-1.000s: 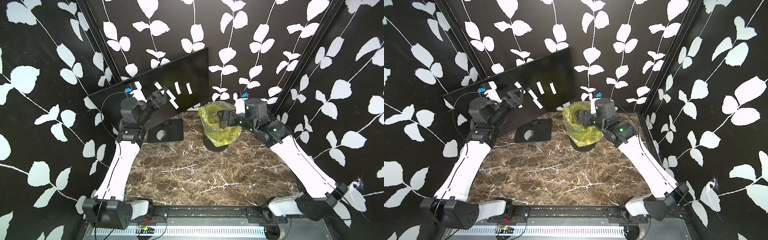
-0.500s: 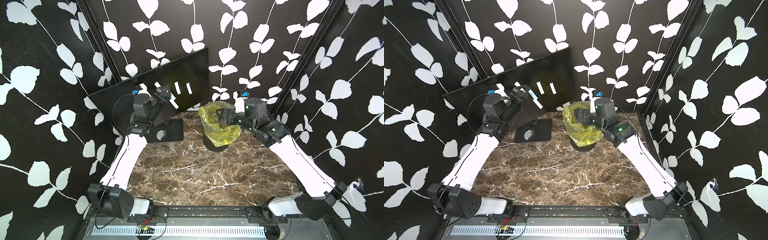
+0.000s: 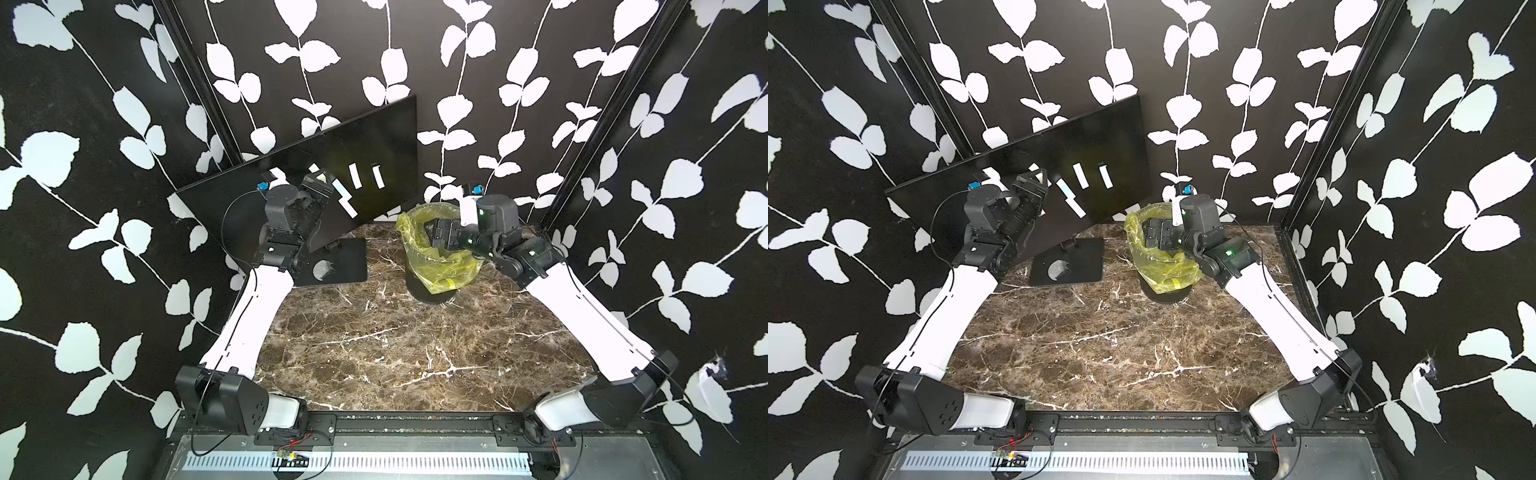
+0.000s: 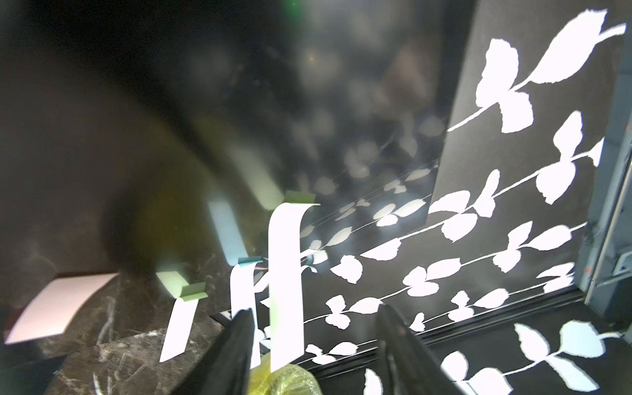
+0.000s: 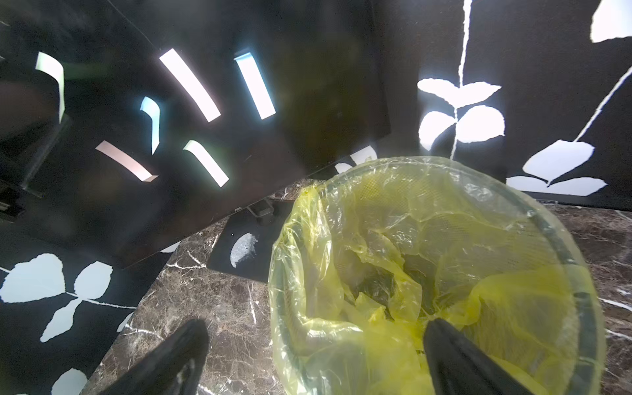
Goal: Remove the sticky note from the monitor
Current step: Tear off the sticky note from the monitor.
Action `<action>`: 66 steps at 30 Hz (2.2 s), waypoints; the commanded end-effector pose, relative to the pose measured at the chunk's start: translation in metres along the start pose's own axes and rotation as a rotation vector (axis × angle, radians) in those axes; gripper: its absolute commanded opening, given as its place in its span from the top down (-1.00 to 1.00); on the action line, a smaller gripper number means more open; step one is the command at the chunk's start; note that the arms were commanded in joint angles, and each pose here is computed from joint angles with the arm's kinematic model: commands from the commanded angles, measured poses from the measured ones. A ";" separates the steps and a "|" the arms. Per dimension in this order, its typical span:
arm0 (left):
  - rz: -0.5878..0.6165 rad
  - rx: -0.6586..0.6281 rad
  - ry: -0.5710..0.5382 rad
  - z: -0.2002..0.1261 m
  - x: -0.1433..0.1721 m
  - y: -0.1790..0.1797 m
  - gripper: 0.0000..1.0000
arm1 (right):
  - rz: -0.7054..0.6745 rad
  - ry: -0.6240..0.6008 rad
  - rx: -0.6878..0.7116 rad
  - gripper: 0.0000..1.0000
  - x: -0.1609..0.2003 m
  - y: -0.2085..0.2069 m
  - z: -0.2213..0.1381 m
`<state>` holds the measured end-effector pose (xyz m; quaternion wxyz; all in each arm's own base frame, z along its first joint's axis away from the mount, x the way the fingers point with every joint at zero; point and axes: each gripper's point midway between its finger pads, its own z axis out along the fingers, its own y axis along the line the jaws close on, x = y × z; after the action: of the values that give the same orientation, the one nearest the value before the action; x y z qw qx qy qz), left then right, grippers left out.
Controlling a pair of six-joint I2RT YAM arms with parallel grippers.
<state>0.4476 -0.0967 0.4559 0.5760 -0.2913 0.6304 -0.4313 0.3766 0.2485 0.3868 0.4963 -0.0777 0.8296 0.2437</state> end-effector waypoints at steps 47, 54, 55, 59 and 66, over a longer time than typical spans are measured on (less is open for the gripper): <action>0.023 0.057 0.090 -0.037 0.042 -0.032 1.00 | -0.108 -0.084 -0.030 -0.99 -0.033 0.014 -0.014; 0.173 0.048 0.380 -0.027 0.130 -0.044 1.00 | -0.120 -0.027 0.060 -0.99 -0.029 -0.011 -0.023; 0.211 0.043 0.437 -0.024 0.144 -0.045 1.00 | -0.117 -0.014 0.081 -1.00 -0.028 -0.017 -0.025; 0.350 0.058 0.623 -0.018 0.190 -0.058 1.00 | -0.106 -0.004 0.181 -0.99 -0.028 -0.046 -0.039; 0.578 0.044 0.850 -0.014 0.252 -0.050 1.00 | -0.062 -0.042 0.269 -0.98 -0.036 -0.079 -0.065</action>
<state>0.4088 -0.3251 0.4071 0.4124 0.0277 0.8198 -0.3963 0.3784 0.1580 0.4077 0.5127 -0.0444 0.8478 0.1282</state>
